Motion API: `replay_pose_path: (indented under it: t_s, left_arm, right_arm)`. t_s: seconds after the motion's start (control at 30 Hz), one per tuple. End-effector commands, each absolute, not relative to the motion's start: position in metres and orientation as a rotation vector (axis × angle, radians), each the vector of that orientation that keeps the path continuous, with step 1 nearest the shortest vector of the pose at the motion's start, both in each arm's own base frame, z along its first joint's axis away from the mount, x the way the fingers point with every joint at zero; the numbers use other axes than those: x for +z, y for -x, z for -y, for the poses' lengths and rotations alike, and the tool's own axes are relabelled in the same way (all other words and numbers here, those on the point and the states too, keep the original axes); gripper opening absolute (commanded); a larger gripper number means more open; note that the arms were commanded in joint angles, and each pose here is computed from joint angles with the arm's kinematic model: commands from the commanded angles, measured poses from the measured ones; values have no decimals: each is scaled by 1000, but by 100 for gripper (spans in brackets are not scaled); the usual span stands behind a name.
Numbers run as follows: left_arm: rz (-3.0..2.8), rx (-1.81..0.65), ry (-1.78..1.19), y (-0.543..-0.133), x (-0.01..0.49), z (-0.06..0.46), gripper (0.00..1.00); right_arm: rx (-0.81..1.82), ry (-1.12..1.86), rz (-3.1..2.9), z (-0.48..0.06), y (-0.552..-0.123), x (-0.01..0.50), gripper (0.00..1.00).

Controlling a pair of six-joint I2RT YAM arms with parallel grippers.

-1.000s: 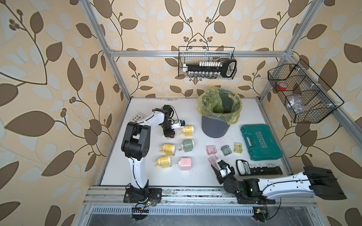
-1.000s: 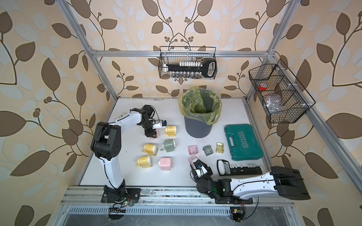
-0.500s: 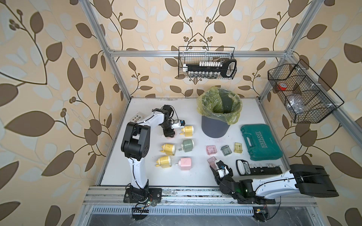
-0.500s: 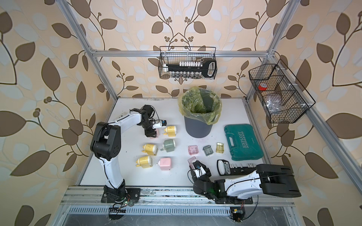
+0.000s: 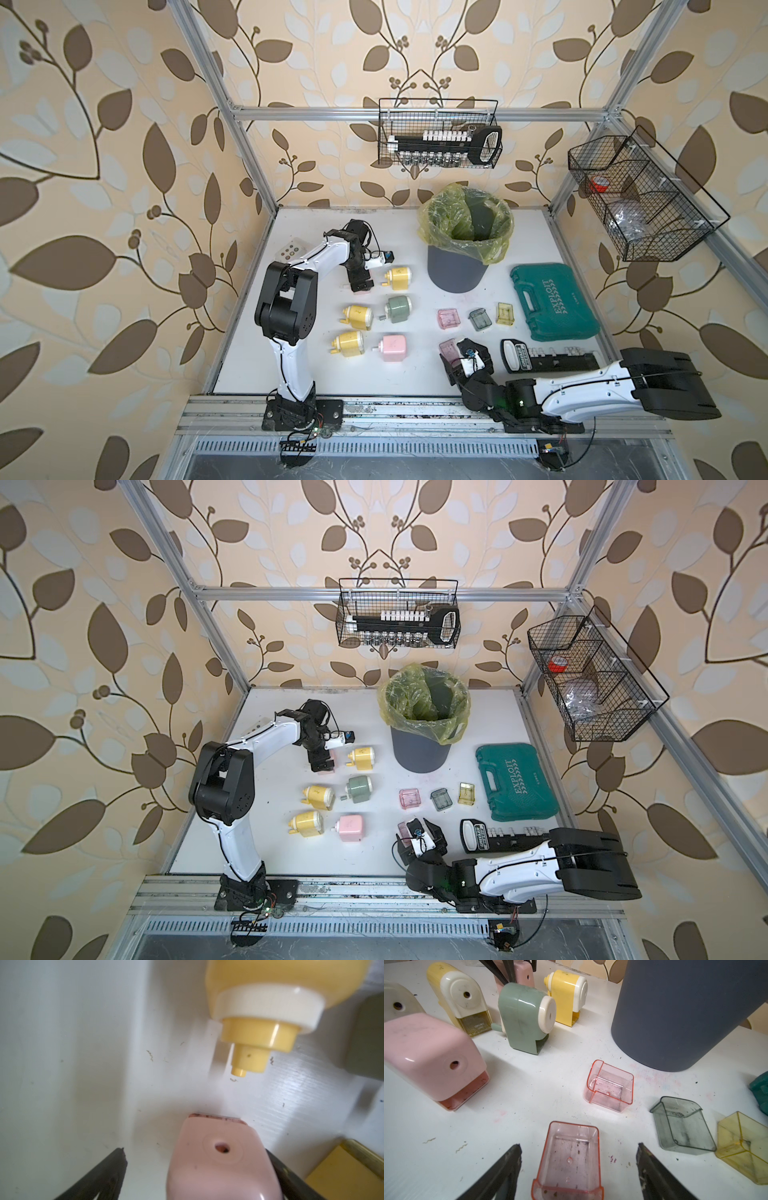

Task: Take out the pencil sharpener tray and clean the shavings
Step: Place the container at the center of the board, then pick up the pencil sharpener from the center of the board.

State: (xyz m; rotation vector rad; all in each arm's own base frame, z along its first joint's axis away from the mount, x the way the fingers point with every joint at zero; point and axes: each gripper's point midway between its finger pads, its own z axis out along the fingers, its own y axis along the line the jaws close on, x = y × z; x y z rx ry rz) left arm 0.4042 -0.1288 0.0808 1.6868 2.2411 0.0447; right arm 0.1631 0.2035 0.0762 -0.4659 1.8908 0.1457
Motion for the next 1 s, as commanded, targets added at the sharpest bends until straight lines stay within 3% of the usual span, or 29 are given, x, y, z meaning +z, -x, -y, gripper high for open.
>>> replay_pose_path:
  t_s: [0.0, 0.13, 0.23, 0.67, 0.8, 0.97]
  left_arm:
    - [-2116, 172, -1548, -421, 158, 132, 99]
    - [-2101, 200, -1500, -408, 191, 127, 99]
    - [-2118, 132, -1538, -375, 199, 126, 99]
    - [-1981, -80, -1806, -231, 174, 119, 99]
    - [-2006, -98, -1919, -215, 157, 119, 96]
    - [-1991, -93, -1958, -226, 149, 125, 93]
  right_arm:
    - [93, 483, -1868, -205, -166, 95, 85]
    - [118, 480, -1839, -208, -167, 115, 85]
    - [117, 478, -1821, -204, -167, 127, 85]
    - [186, 466, -1746, -173, -165, 168, 85]
    - [181, 485, -1741, -173, -164, 167, 85]
    - [218, 545, -1758, -188, -160, 164, 85]
